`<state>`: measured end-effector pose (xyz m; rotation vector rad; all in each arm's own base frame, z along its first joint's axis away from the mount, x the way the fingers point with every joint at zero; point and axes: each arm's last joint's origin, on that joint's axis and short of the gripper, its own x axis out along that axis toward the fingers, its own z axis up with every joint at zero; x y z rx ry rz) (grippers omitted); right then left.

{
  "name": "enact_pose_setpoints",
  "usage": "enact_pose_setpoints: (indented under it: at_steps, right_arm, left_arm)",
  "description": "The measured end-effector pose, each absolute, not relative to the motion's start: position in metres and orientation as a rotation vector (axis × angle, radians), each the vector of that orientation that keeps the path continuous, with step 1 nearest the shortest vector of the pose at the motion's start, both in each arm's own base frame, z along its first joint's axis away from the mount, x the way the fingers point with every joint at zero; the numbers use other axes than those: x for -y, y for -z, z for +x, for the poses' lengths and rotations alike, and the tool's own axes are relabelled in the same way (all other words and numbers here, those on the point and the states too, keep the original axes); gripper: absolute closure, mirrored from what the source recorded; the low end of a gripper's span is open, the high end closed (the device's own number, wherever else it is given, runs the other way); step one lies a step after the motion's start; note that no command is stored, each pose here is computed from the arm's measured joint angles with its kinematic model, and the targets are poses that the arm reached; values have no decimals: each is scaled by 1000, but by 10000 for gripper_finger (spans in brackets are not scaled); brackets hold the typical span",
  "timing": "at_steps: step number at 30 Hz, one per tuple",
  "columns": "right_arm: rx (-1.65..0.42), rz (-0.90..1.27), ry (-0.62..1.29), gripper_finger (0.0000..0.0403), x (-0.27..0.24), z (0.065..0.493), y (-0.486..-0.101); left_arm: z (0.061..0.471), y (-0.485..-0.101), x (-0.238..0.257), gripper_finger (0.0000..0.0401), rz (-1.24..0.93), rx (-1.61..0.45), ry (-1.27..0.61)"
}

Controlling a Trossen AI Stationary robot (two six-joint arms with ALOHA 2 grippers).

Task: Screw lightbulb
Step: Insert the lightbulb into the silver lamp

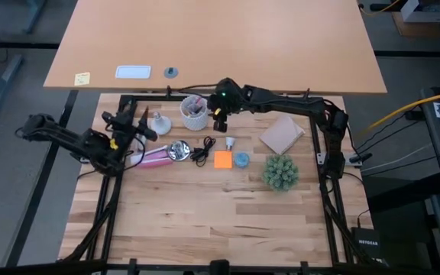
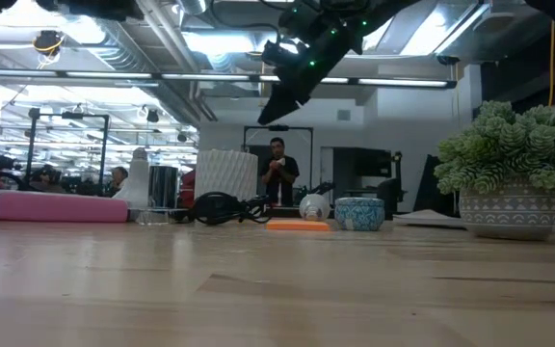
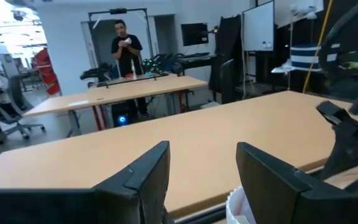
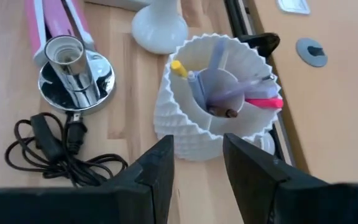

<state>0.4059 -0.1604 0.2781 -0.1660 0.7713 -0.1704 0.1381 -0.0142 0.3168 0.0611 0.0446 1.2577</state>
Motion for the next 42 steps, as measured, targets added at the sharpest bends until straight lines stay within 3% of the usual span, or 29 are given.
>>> enact_pose_setpoints:
  at_steps: [5,11,20,29,35,42]
  right_arm:
    - [-771,-164,171,260,160,406,-278]
    - [-794,-123,110,260,157,404,-274]
    - [-811,-79,29,260,154,402,-271]
    - [-818,-78,28,260,154,401,-271]
    - [-818,-78,29,260,154,401,-271]
    - [-817,-78,28,260,154,401,-271]
  left_arm:
    - [139,-332,10,223,27,-20,-1286]
    - [140,-323,10,223,-83,63,-1292]
    - [141,-268,10,223,-253,191,-1283]
    - [140,-194,10,223,-136,102,-1278]
    - [137,-169,5,220,-91,60,-1296]
    - [136,-155,-11,185,-90,-38,-1270]
